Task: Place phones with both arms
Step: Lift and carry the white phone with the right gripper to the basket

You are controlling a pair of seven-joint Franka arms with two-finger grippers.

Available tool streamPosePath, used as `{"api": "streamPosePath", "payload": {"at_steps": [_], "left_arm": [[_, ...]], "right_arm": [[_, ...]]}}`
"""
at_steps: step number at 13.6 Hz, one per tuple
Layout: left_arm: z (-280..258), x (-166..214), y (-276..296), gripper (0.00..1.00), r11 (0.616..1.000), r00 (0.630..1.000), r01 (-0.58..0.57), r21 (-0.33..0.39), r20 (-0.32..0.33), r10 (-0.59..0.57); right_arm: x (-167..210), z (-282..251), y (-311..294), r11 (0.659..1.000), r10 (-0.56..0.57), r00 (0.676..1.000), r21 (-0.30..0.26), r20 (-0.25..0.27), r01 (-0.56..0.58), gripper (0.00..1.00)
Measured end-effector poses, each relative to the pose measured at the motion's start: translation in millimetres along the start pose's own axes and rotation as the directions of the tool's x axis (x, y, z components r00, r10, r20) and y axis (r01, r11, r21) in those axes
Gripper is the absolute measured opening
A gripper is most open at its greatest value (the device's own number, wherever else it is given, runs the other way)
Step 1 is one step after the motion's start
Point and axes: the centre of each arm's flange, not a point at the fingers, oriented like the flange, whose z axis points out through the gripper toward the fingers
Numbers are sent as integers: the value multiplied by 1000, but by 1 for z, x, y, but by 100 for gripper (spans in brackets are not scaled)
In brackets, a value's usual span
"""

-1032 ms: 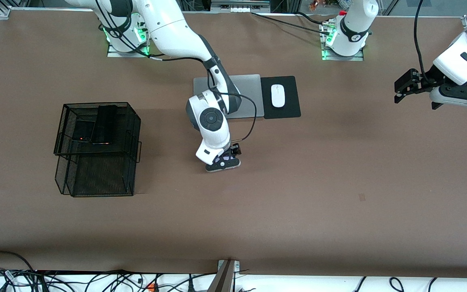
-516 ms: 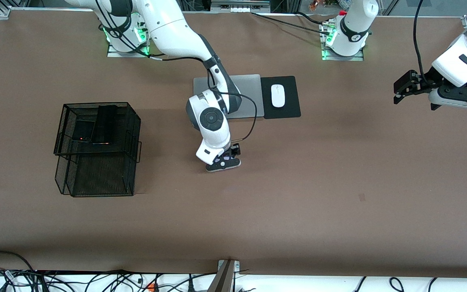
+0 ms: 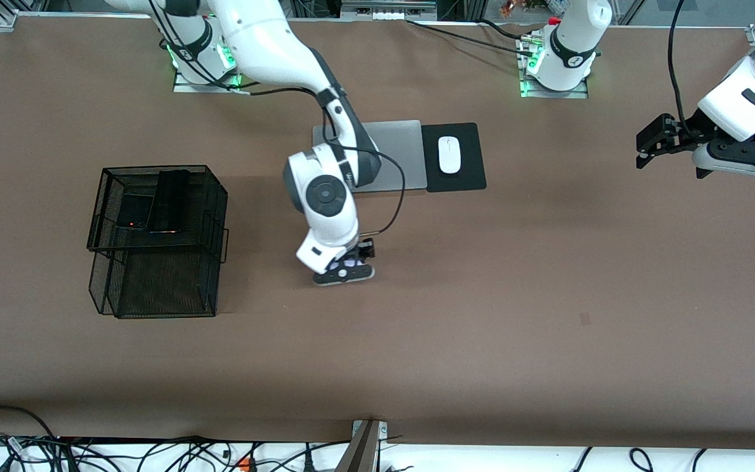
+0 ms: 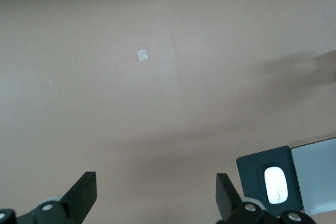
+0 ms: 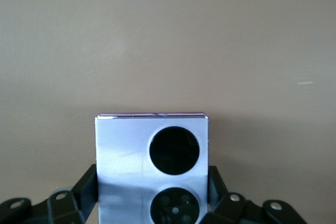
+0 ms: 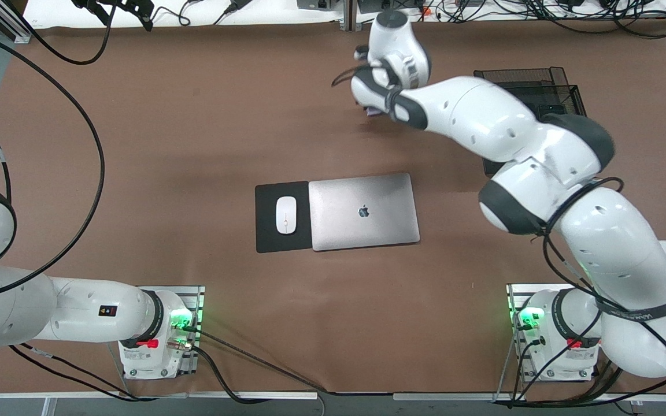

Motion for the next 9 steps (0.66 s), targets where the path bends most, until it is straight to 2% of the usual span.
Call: {"api": "streamPosePath", "payload": {"at_steps": [2, 5, 7, 9], "left_arm": [[0, 0, 0, 100, 1000, 1000, 0, 0, 0, 0], [0, 0, 0, 100, 1000, 1000, 0, 0, 0, 0], [0, 0, 0, 100, 1000, 1000, 1, 0, 0, -1], [0, 0, -1, 100, 1000, 1000, 1, 0, 0, -1]], "right_arm": [[13, -56, 41, 1000, 20, 999, -20, 29, -19, 85], [31, -114, 130, 996, -19, 997, -83, 72, 25, 85], [39, -132, 186, 990, -52, 995, -123, 84, 62, 85], [44, -135, 228, 987, -73, 993, -138, 97, 86, 85]]}}
